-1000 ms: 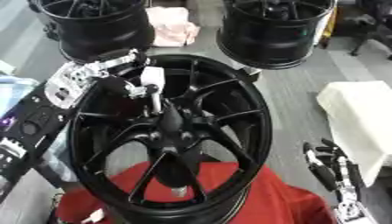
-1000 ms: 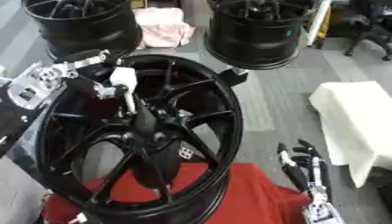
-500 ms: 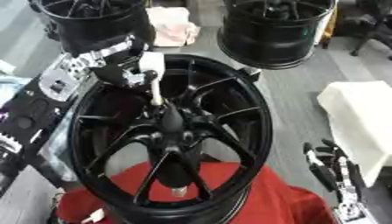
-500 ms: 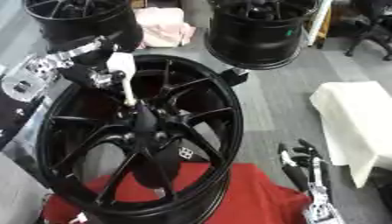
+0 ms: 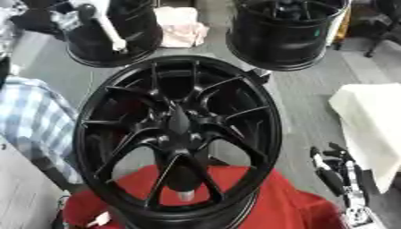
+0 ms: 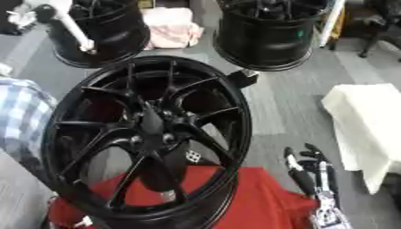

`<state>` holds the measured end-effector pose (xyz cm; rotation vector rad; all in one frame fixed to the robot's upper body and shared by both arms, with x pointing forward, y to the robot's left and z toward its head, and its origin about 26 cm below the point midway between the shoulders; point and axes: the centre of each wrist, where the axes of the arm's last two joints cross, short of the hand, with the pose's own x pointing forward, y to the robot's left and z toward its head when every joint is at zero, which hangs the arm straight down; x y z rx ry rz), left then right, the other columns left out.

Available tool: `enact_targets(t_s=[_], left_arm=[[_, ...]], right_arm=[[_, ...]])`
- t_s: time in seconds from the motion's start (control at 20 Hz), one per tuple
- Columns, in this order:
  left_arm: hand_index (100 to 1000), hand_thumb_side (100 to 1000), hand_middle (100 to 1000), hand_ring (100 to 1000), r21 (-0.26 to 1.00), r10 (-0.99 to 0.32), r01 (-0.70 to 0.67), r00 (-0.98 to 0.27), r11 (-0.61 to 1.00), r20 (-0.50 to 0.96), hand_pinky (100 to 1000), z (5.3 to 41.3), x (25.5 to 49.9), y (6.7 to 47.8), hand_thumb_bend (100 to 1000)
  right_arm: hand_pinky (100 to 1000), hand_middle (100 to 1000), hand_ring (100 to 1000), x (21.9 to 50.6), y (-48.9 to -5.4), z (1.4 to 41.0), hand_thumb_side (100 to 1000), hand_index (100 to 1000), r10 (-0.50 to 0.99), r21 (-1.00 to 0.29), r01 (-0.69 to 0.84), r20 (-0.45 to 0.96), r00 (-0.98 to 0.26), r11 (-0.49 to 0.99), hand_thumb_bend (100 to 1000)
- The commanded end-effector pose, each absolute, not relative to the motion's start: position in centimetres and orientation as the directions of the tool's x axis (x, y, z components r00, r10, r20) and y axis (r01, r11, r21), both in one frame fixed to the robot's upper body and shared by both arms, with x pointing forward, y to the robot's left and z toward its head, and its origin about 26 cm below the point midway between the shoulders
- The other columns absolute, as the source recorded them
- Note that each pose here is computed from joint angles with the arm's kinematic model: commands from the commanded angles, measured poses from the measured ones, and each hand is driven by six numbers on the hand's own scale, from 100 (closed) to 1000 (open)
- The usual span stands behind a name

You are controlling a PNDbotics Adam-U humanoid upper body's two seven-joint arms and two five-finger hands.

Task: Pull the pin out of the wheel hub.

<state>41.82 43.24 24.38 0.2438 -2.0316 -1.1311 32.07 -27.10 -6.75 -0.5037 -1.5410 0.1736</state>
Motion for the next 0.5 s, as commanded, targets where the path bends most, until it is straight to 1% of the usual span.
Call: enact_targets(t_s=[0.05,0.15,0.2,0.25,0.3,0.35,0.4,0.45,0.5], left_arm=[[653,422,548,580,0.94,-0.536,0.22,-0.776,0.262,0.331,710,24.3,39.0,48.5,260],[718,446,621,646,0.912,-0.604,0.285,-0.684,0.294,0.408,728,20.8,37.6,50.9,393],[774,492,691,709,0.895,-0.634,0.318,-0.632,0.312,0.445,749,18.9,36.9,52.0,505],[797,521,728,739,0.88,-0.659,0.345,-0.584,0.327,0.474,758,17.1,36.1,53.0,561],[814,542,756,761,0.859,-0.677,0.375,-0.532,0.349,0.508,769,15.0,35.3,53.7,601],[814,542,756,761,0.841,-0.687,0.396,-0.494,0.368,0.533,769,13.5,34.7,54.1,601],[844,585,799,792,0.814,-0.691,0.419,-0.445,0.402,0.57,793,11.8,34.0,54.5,687],[861,610,823,811,0.783,-0.687,0.437,-0.397,0.442,0.609,805,10.2,33.3,54.8,731],[865,624,833,819,0.76,-0.681,0.444,-0.363,0.474,0.637,812,8.9,32.8,54.9,749]], right_arm=[[725,711,671,32.5,-28.1,-5.9,594,882,0.434,-0.428,0.227,0.901,0.028,0.875,335],[725,711,671,32.4,-28.2,-5.9,594,882,0.434,-0.429,0.23,0.9,0.03,0.874,335],[725,711,671,32.4,-28.2,-5.9,594,882,0.434,-0.429,0.231,0.901,0.031,0.874,335],[725,711,671,32.5,-28.2,-5.9,594,882,0.433,-0.427,0.232,0.901,0.031,0.874,335],[725,711,671,32.5,-28.2,-5.8,594,882,0.431,-0.426,0.232,0.902,0.029,0.875,335],[725,711,671,32.5,-28.1,-5.8,594,882,0.43,-0.425,0.232,0.902,0.028,0.875,335],[725,711,671,32.6,-28.1,-5.7,595,882,0.43,-0.424,0.233,0.902,0.027,0.875,335],[725,711,671,32.6,-28.1,-5.7,594,882,0.43,-0.424,0.233,0.903,0.027,0.875,335],[725,711,671,32.6,-28.1,-5.7,595,882,0.43,-0.423,0.233,0.903,0.025,0.876,335]])
